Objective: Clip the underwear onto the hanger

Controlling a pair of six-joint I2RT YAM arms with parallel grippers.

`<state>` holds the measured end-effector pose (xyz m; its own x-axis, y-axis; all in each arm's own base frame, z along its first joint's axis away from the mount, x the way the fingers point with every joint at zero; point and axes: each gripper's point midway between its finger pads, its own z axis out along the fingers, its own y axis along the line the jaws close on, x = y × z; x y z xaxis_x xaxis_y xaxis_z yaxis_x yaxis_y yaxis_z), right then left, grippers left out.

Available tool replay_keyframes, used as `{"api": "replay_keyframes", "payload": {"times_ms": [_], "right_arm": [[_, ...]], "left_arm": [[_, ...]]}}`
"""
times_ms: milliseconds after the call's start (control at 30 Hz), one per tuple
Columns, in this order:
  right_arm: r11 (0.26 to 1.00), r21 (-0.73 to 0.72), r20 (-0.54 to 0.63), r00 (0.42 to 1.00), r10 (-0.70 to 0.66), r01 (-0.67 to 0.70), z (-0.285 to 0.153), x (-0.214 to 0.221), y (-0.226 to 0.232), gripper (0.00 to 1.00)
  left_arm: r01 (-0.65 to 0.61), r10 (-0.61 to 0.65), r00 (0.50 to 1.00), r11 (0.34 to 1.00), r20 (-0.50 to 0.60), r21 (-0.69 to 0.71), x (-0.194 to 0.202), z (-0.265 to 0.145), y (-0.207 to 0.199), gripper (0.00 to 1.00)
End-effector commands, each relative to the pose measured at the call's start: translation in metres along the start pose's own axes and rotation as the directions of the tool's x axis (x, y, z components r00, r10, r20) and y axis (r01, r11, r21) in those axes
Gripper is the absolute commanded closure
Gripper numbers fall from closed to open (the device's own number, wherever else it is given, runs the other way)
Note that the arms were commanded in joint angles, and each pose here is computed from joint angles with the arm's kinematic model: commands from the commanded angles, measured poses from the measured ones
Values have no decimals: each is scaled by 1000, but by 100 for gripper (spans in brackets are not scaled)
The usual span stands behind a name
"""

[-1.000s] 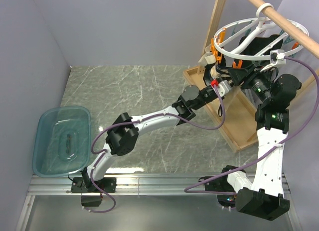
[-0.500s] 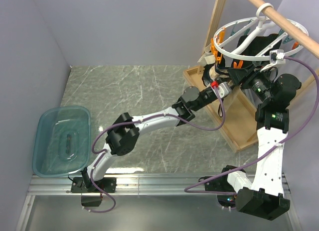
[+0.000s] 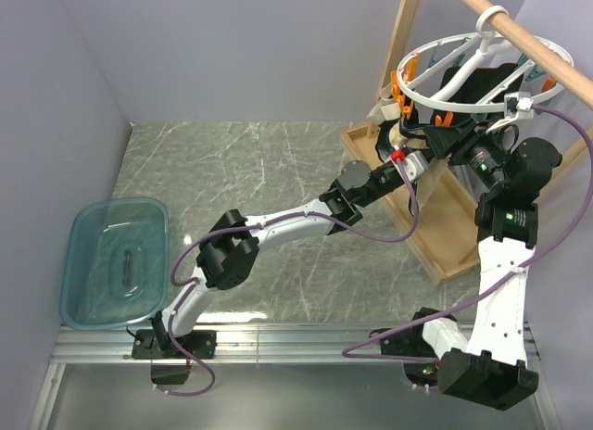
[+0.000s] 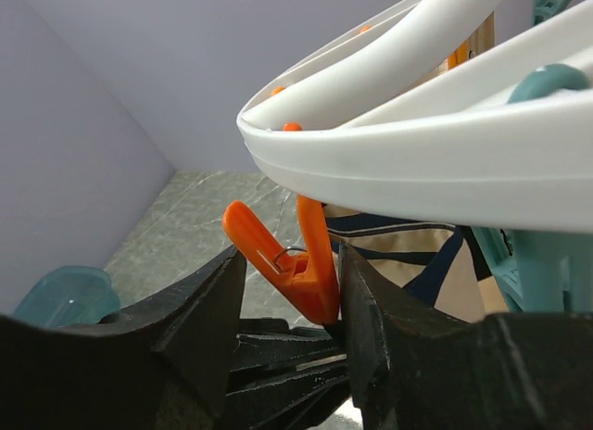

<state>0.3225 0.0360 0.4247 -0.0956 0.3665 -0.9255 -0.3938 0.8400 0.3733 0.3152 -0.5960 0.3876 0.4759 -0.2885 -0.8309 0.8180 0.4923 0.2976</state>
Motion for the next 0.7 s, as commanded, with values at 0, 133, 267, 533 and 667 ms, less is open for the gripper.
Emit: {"api": "replay_keyframes", "payload": {"times_ms": [0,133,267,533,667], "right_arm": [[999,-18,86,996,-35,36,-7,-28,15,48],[1000,6,139,990,-25,24,-12,-42,16,47],[999,43,173,985,-16,9,-15,-50,14,44],[998,65,167,986,-1,-10,-10,-50,5,43],[998,64,155,988,0,-11,-5,-49,1,44]], "left_arm": [[13,-11,997,1000,77,-21,-38,4,12,97],[9,-6,996,1000,89,-24,-46,4,14,100],[0,2,995,1000,97,-26,-50,3,15,100],[-13,16,994,999,105,-30,-56,3,17,100],[-19,23,994,999,111,-31,-58,3,18,100]]}}
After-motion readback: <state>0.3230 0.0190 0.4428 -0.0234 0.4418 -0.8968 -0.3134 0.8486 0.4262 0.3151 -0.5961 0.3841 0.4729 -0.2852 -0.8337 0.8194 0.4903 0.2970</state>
